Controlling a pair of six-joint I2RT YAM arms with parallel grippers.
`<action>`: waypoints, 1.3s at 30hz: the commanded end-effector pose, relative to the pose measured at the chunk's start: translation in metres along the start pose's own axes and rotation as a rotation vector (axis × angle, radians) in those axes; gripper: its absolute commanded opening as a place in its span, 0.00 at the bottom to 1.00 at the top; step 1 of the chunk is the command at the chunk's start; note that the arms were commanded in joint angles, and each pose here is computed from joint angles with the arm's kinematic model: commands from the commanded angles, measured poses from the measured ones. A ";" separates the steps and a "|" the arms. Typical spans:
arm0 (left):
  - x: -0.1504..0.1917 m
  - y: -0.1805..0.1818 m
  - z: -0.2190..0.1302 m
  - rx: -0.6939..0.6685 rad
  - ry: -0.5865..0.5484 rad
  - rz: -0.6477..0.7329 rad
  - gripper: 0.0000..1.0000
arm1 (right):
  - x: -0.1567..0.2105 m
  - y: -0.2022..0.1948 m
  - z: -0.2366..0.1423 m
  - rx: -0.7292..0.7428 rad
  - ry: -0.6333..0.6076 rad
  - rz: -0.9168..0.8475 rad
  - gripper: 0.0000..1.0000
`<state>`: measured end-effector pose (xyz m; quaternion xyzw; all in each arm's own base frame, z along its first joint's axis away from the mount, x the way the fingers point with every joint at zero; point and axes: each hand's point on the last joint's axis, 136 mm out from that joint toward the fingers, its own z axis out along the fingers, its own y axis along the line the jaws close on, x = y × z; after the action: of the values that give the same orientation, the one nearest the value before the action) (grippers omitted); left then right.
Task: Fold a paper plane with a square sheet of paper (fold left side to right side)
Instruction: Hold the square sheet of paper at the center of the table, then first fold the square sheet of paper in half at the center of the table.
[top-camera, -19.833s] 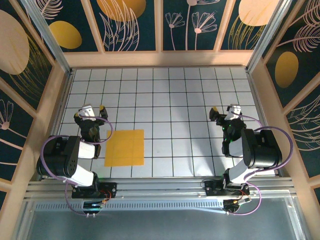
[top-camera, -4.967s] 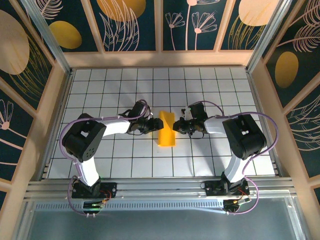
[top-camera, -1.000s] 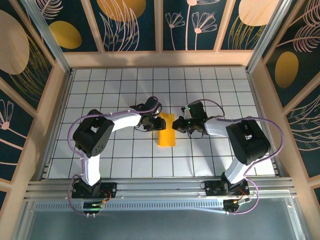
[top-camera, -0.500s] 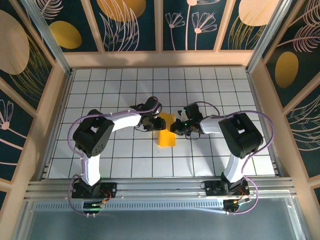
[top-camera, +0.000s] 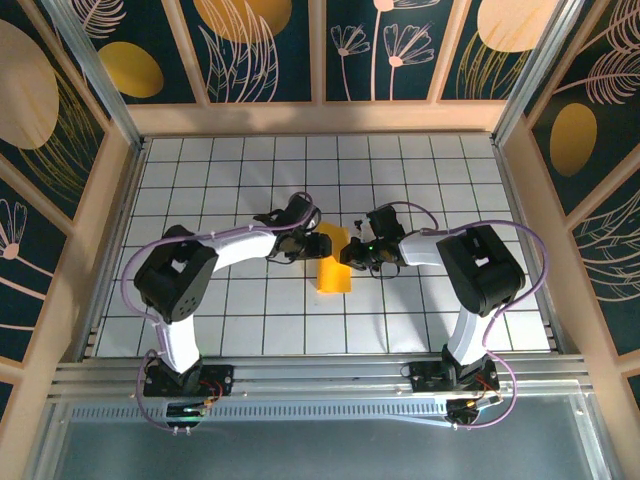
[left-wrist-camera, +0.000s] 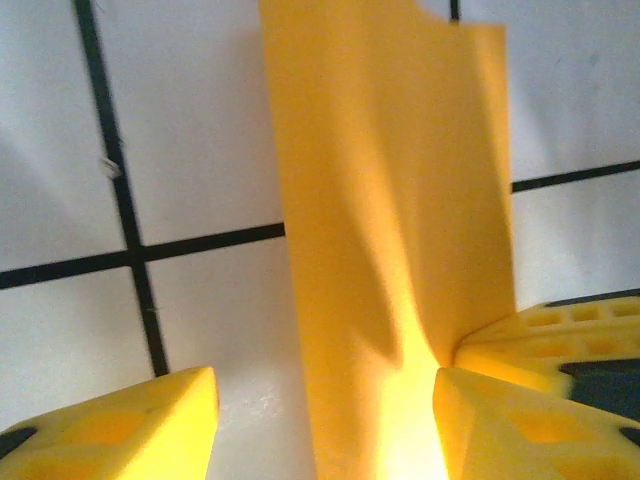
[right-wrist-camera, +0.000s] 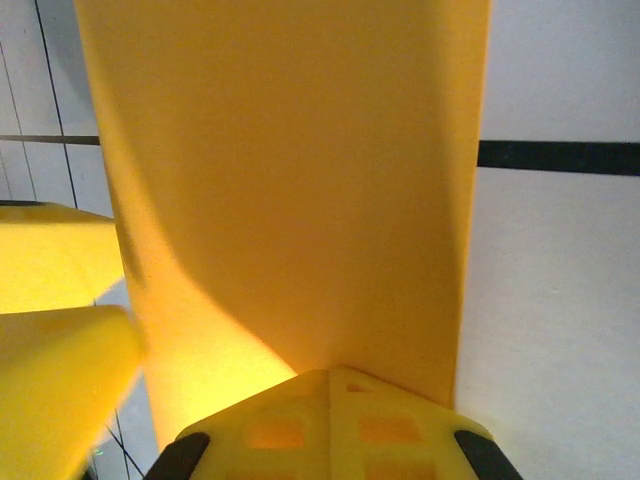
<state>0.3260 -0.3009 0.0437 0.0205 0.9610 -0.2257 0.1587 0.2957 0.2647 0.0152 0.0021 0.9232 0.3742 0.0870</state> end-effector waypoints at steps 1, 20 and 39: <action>-0.018 -0.022 -0.028 0.087 -0.079 0.040 0.43 | 0.025 -0.048 0.011 0.182 0.064 0.052 0.00; 0.023 -0.022 0.020 0.198 0.100 0.045 0.05 | 0.026 -0.053 0.010 0.210 0.067 0.043 0.00; 0.045 0.033 0.027 0.153 0.129 -0.059 0.02 | 0.033 -0.072 0.008 0.287 0.089 0.041 0.00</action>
<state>0.3027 -0.3137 0.0129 0.0495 0.9342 -0.3372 0.1051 0.2957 0.2639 0.0135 -0.0146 0.9289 0.3595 0.0877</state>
